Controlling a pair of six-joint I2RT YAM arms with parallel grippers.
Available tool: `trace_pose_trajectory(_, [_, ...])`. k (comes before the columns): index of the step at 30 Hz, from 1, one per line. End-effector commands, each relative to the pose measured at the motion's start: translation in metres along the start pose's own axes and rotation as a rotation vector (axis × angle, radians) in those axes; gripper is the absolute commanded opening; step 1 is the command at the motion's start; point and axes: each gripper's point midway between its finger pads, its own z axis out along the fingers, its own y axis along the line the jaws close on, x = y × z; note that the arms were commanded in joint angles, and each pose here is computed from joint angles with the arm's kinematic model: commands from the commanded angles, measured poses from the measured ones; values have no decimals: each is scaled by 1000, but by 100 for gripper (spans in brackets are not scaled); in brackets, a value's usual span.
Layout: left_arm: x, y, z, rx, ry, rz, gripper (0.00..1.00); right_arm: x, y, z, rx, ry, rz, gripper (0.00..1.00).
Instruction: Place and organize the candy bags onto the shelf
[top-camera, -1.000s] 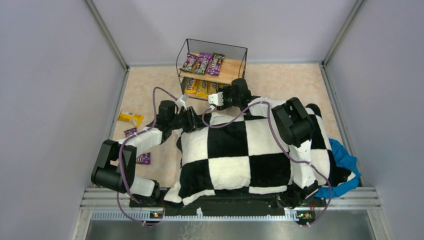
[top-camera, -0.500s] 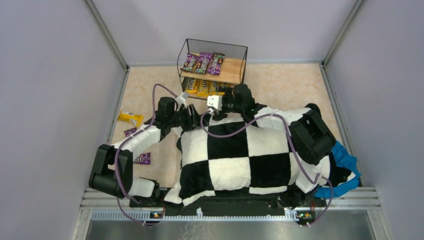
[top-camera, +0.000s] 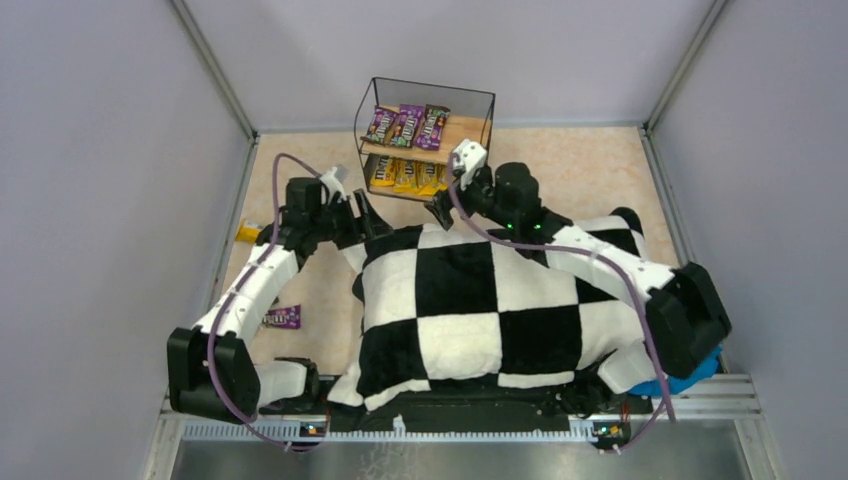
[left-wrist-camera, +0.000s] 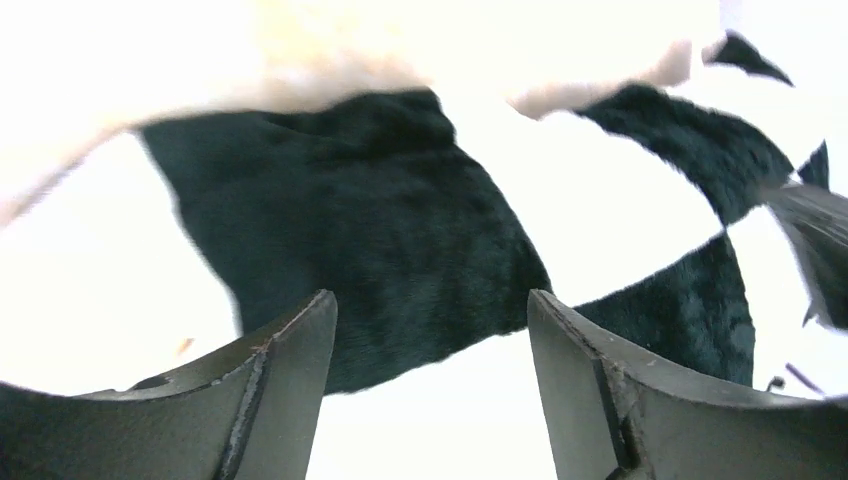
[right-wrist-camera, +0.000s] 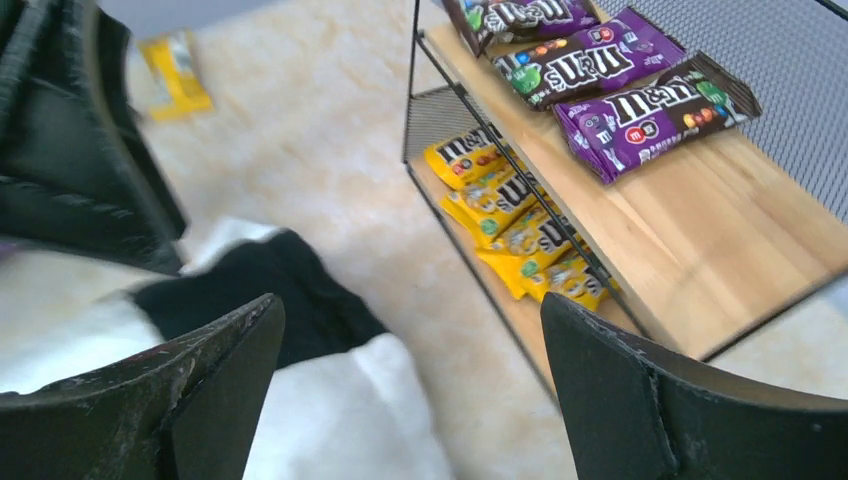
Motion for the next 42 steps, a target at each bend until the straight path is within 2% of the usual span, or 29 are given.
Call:
trace_pose_trajectory(1, [-38,31,-43,-198,-138,-3,77,-46,13,-44,32,-73,435,99])
trace_pose_trajectory(5, [-44,86,-64,-386,-217,-196,79,-57,46,-73,-119,-73,531,99])
trace_pose_trajectory(8, [-46,123,-71,-508,-241,-321,79,-61,57,-95,-165,-121,524,99])
trace_pose_trajectory(11, [-54,157,-76,-630,-288,-446,81,-58,55,-116,-133,-169,471,99])
trace_pose_trajectory(14, [-70,191,-81,-764,-348,-511,84,-54,45,-132,-64,-185,411,99])
trace_pose_trajectory(17, [-83,230,-97,-940,-402,-606,95,-48,32,-141,20,-170,396,99])
trace_pose_trajectory(19, [-89,249,-101,-1001,-390,-671,97,-46,32,-145,25,-176,396,99])
trace_pose_trajectory(27, [-108,318,-107,-1040,-412,-880,96,-50,35,-156,27,-222,378,99])
trace_pose_trajectory(32, [-118,356,-108,-1091,-400,-906,94,-49,32,-157,47,-224,371,99])
trace_pose_trajectory(37, [-116,369,-92,-1077,-323,-918,87,-43,30,-154,61,-209,369,99])
trace_pose_trajectory(42, [-112,373,-87,-1074,-317,-927,78,-38,29,-147,64,-189,371,99])
